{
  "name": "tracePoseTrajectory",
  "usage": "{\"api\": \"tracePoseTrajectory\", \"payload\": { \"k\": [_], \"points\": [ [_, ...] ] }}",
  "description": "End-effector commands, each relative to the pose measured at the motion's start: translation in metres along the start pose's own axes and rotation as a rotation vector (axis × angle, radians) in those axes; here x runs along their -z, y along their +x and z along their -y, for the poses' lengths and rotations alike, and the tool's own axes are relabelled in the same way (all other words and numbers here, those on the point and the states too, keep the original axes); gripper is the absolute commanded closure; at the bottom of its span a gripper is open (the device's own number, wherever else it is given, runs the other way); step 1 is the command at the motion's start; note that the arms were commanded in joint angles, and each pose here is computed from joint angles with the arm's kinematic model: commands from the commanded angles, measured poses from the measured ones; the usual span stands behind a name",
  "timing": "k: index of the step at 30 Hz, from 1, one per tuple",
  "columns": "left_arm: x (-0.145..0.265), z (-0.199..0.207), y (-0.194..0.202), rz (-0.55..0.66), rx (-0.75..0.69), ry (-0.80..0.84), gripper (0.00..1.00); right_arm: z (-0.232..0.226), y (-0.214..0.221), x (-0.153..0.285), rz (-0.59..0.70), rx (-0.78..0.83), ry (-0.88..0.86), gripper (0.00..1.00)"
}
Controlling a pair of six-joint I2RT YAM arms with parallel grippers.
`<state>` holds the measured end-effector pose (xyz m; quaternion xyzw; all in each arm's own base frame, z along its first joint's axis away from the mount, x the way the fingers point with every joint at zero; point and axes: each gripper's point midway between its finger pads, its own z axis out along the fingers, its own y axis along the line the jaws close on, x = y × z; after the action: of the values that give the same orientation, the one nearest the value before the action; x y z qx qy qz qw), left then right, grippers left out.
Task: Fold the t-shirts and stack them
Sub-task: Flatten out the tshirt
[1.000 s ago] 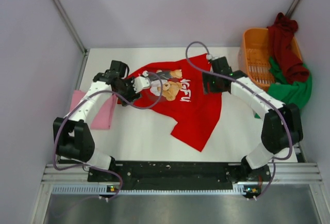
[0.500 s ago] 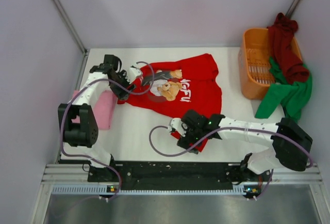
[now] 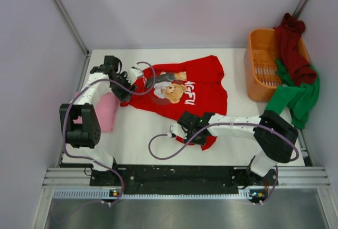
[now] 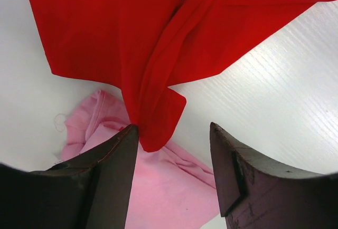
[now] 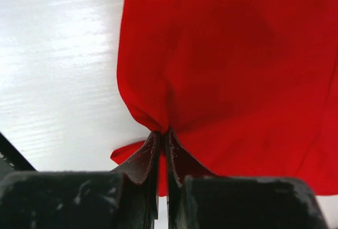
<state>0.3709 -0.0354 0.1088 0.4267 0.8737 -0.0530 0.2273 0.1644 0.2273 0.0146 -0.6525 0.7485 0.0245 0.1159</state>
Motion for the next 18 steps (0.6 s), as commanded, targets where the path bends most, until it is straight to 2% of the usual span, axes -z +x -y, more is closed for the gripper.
{"api": "tracePoseTrajectory", "payload": {
  "k": [1, 4, 6, 8, 9, 10, 14, 18],
  "points": [
    [0.000, -0.006, -0.010, 0.023, 0.010, 0.014, 0.41, 0.016, 0.038, 0.007, -0.126, 0.006, 0.087, 1.00],
    [-0.004, -0.007, -0.009, 0.014, 0.017, 0.022, 0.47, 0.040, 0.044, 0.026, -0.102, -0.060, 0.178, 1.00],
    [-0.006, -0.006, -0.009, 0.010, 0.020, 0.033, 0.58, 0.054, 0.046, 0.042, -0.070, -0.094, 0.231, 1.00],
    [-0.006, -0.003, -0.010, 0.010, 0.024, 0.047, 0.74, 0.067, 0.048, 0.054, -0.042, -0.124, 0.277, 1.00],
    [-0.006, -0.001, -0.008, 0.006, 0.028, 0.055, 0.84, 0.071, 0.047, 0.060, -0.031, -0.133, 0.297, 1.00],
    [-0.005, 0.000, -0.008, 0.006, 0.029, 0.061, 1.00, 0.075, 0.048, 0.065, -0.022, -0.140, 0.319, 1.00],
    [0.009, 0.010, -0.007, 0.007, 0.028, 0.076, 1.00, 0.105, 0.055, 0.094, 0.005, -0.242, 0.448, 1.00],
    [0.035, 0.006, -0.012, 0.025, 0.033, -0.003, 1.00, 0.153, 0.074, 0.157, 0.061, -0.446, 0.682, 1.00]
  ]
}}
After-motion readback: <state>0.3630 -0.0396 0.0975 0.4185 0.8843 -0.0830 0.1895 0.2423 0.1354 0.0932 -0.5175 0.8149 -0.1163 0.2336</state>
